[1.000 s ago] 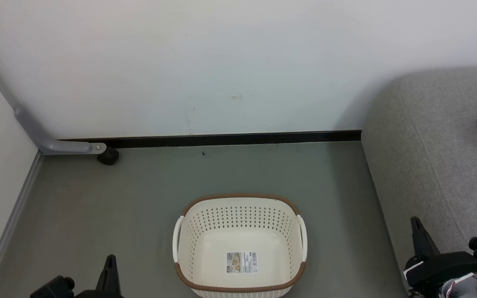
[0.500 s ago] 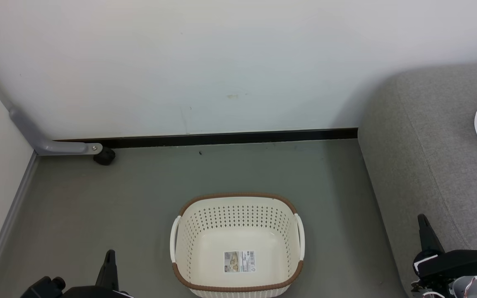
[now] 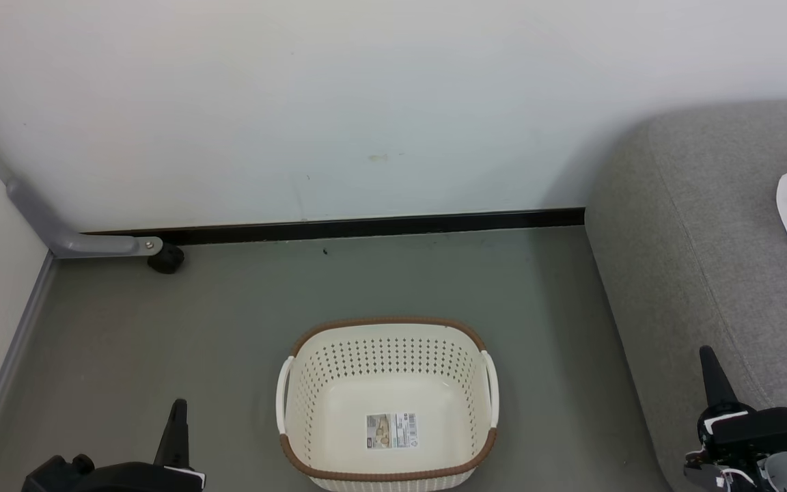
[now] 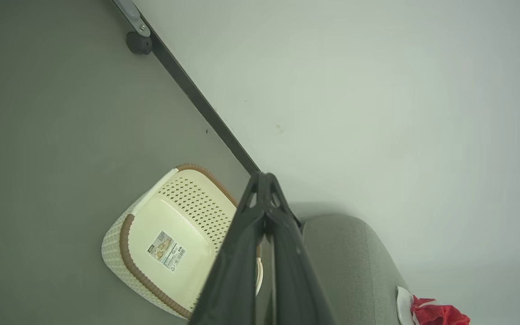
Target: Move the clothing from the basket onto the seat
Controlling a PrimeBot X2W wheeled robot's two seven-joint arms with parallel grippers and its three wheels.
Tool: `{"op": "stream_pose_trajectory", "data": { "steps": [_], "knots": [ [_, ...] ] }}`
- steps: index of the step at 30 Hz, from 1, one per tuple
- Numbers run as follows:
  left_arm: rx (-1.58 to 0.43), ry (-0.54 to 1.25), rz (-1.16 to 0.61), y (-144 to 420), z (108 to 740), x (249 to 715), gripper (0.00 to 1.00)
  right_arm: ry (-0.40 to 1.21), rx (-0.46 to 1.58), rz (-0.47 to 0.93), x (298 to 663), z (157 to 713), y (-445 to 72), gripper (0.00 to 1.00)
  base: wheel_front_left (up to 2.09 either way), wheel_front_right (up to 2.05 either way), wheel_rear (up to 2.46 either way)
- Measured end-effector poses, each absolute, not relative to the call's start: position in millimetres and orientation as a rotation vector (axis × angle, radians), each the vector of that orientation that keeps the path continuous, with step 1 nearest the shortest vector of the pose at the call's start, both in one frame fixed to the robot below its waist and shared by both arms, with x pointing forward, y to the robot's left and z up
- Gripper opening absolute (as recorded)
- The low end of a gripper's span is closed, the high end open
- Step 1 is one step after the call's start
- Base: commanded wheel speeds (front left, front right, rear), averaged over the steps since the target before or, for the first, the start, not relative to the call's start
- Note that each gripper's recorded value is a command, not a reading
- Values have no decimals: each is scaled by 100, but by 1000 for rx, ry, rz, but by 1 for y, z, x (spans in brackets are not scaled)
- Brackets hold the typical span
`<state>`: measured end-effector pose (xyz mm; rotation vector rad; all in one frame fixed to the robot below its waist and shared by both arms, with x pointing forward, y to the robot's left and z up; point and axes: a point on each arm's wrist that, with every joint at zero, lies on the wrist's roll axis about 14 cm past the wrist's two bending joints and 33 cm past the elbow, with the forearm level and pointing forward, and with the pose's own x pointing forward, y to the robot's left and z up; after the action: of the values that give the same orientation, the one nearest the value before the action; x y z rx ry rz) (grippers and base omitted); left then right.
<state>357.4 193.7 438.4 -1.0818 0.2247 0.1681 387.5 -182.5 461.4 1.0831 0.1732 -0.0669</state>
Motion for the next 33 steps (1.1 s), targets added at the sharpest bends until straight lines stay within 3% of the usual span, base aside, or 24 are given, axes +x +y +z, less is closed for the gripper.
{"op": "stream_pose_trajectory", "data": {
  "steps": [33],
  "knots": [
    [-1537,116,78,190,470,375,0,57,1543,-86,384,482,-205,0,0,0,0]
  ]
}}
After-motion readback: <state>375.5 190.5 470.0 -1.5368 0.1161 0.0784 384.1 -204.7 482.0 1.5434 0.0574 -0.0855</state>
